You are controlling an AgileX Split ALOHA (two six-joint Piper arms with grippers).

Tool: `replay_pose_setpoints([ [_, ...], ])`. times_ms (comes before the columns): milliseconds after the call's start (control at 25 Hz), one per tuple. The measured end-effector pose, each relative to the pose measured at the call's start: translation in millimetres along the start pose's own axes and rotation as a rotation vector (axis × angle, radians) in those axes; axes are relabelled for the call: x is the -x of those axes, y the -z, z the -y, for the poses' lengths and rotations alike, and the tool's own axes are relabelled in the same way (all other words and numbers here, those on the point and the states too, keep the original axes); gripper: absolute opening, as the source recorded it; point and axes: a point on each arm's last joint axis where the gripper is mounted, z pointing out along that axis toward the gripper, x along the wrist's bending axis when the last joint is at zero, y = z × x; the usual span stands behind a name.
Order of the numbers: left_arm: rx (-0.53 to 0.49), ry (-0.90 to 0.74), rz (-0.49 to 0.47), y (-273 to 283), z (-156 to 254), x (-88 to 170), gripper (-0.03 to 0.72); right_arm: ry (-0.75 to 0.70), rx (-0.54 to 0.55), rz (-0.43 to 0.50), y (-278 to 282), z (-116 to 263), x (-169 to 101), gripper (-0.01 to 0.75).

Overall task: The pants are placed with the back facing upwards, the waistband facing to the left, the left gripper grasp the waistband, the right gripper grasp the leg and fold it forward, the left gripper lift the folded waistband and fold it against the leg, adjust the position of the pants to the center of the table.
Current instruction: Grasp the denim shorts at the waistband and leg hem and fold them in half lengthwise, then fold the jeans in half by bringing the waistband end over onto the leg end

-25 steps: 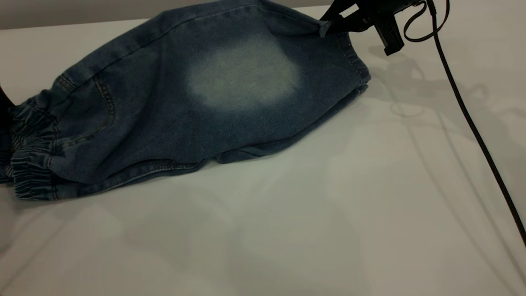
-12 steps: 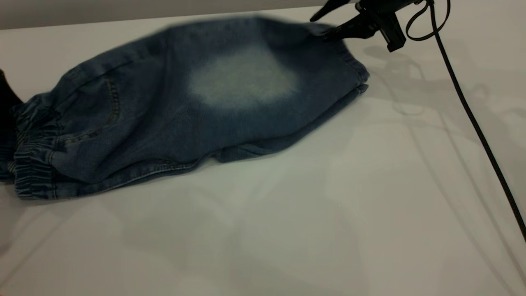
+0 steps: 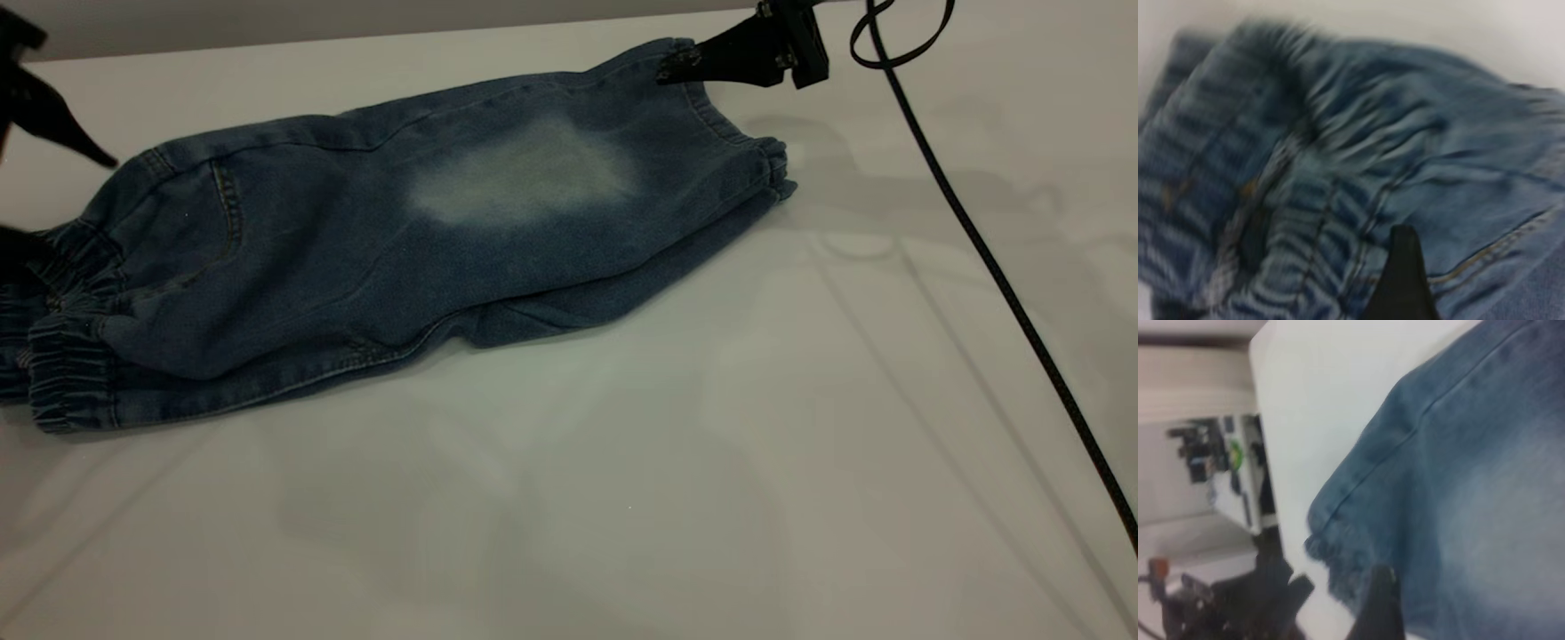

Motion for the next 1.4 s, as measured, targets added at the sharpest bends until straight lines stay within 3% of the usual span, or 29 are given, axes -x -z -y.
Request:
replay_pose_setpoints([
  [200,0.138,-0.178,0.019,30,-19,5,0.532,0.014,-0.023,-0.02,0,2,-2,0.572],
  [400,0.2,-0.298,0.053,48,-32,5,0.533,0.025,-0.041,-0.03,0,4,-2,0.572],
  [720,0.156,-0.504,0.022,49,-38,-12,0.533,0.033,-0.061,-0.029,0,5,-2,0.572],
  [1040,0.021,-0.799,-0.001,48,-27,-17,0.527,0.036,-0.11,-0.064,1,10,-5,0.572],
  [1400,-0.062,-1.0,-0.123,49,-26,-29,0.5,0.039,-0.129,-0.074,1,12,-6,0.572],
])
